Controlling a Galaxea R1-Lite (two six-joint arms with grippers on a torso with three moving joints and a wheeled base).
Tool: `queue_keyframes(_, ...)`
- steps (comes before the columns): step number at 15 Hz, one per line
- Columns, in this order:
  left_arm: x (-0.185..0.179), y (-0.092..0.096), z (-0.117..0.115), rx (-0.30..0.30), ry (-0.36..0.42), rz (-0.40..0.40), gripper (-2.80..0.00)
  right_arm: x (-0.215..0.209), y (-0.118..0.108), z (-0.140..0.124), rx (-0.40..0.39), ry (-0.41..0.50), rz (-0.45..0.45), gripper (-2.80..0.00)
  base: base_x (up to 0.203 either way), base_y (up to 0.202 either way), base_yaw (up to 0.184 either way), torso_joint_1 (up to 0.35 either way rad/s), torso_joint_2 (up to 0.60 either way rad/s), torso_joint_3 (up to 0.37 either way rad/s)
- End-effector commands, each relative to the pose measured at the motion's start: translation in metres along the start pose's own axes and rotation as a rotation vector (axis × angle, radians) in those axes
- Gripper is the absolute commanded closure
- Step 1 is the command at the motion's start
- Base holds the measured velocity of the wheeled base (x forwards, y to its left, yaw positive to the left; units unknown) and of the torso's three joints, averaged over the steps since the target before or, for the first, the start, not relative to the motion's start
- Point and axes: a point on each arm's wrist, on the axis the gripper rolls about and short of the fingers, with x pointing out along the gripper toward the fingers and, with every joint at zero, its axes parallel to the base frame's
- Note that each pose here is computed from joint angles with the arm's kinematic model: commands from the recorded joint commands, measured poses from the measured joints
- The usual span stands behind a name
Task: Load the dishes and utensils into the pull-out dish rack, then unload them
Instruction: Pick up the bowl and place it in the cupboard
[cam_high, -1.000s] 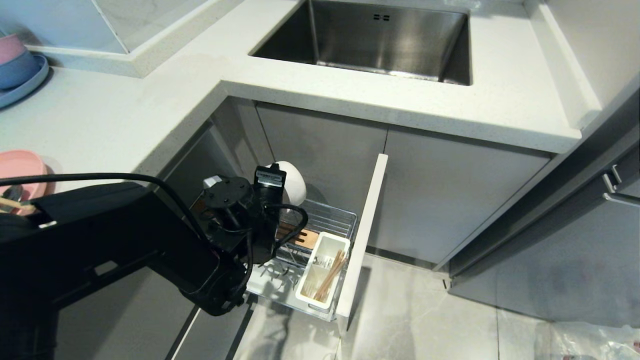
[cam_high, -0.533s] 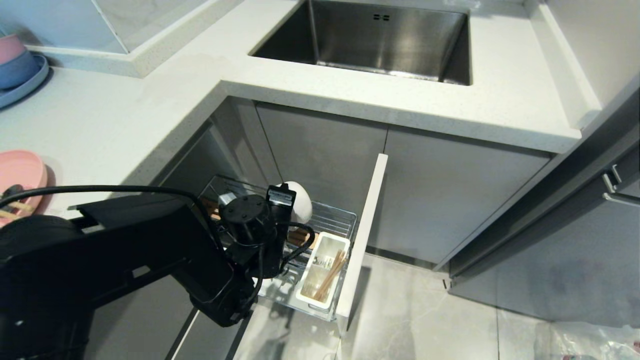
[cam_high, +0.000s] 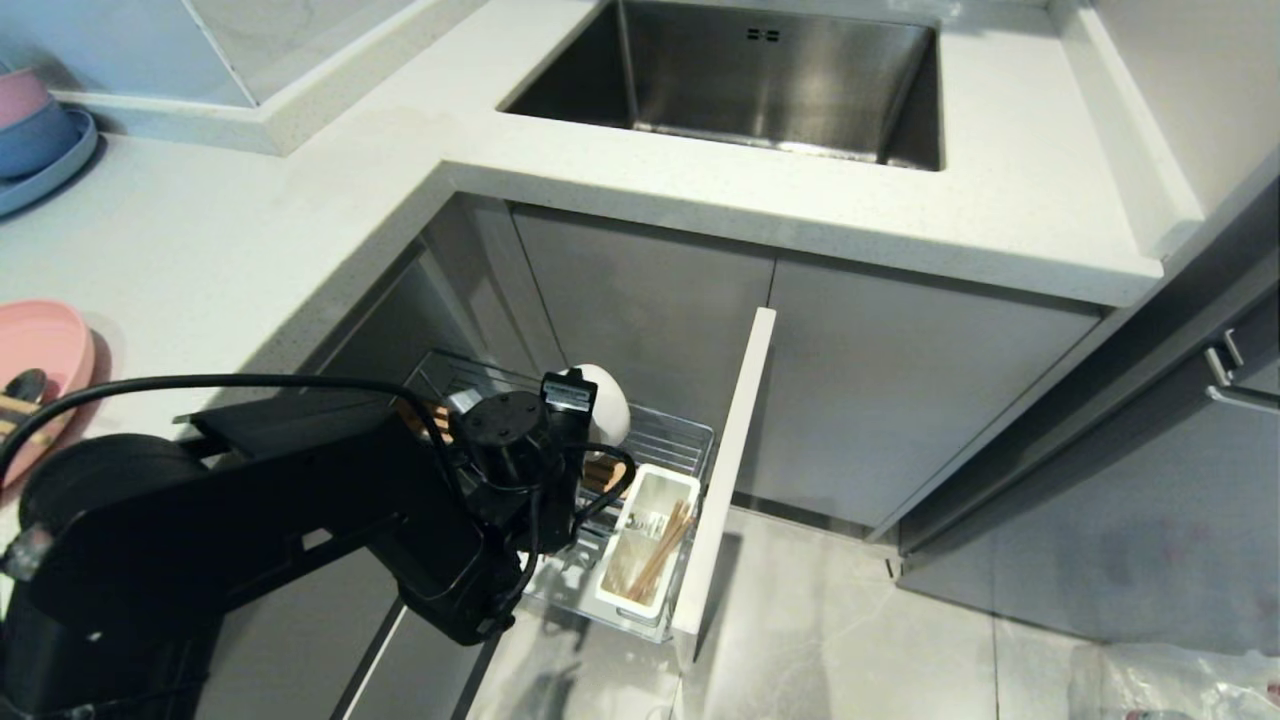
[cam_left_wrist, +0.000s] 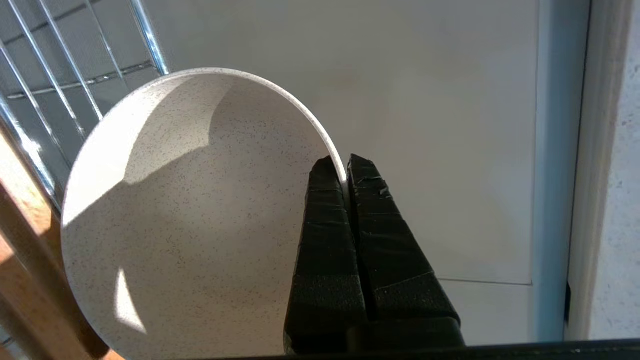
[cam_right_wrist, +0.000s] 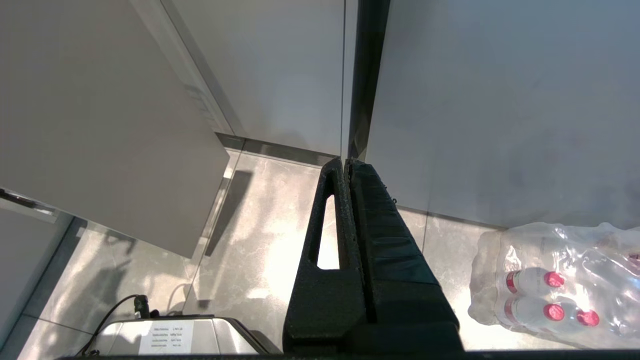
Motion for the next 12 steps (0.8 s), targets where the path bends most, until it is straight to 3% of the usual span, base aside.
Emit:
queue_keyframes(1, 0.0045, -0.0003, 0.003, -0.015, -0.022, -0.01, 0.0, 0.0002, 0.0, -0.0004, 0.0, 0.002, 0.0, 0.0, 0.0, 0.0, 0.0, 0.0, 0.0, 0.0)
queue_keyframes(12, 0.011, -0.0018, 0.0087, -0.117, -0.088, -0.006, 0.0, 0.0002, 0.0, -0.0004, -0.001, 0.002, 0.001, 0.0, 0.0, 0.0, 0.0, 0.0, 0.0, 0.0)
